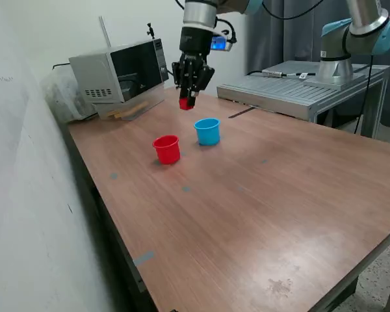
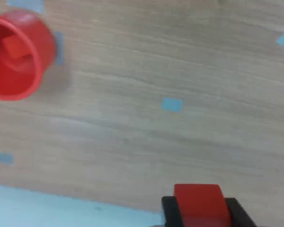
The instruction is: Place red objects in the red bin, and blue objects in the blue bin.
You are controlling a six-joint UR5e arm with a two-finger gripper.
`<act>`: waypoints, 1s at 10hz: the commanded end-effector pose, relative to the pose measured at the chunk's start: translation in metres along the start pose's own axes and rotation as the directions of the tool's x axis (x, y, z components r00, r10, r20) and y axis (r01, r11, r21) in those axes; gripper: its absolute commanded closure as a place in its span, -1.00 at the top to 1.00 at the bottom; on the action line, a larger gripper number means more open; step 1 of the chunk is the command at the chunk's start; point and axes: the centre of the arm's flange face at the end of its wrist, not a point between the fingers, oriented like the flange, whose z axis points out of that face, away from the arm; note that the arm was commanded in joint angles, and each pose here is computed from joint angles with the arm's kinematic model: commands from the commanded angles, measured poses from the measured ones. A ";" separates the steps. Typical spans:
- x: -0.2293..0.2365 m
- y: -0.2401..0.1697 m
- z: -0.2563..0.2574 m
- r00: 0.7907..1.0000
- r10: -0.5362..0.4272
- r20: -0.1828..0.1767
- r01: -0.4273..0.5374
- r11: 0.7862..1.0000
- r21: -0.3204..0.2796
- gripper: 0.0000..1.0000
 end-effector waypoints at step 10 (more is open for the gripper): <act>-0.093 -0.028 0.080 0.996 0.072 0.057 -0.080 0.984 0.158 -1.00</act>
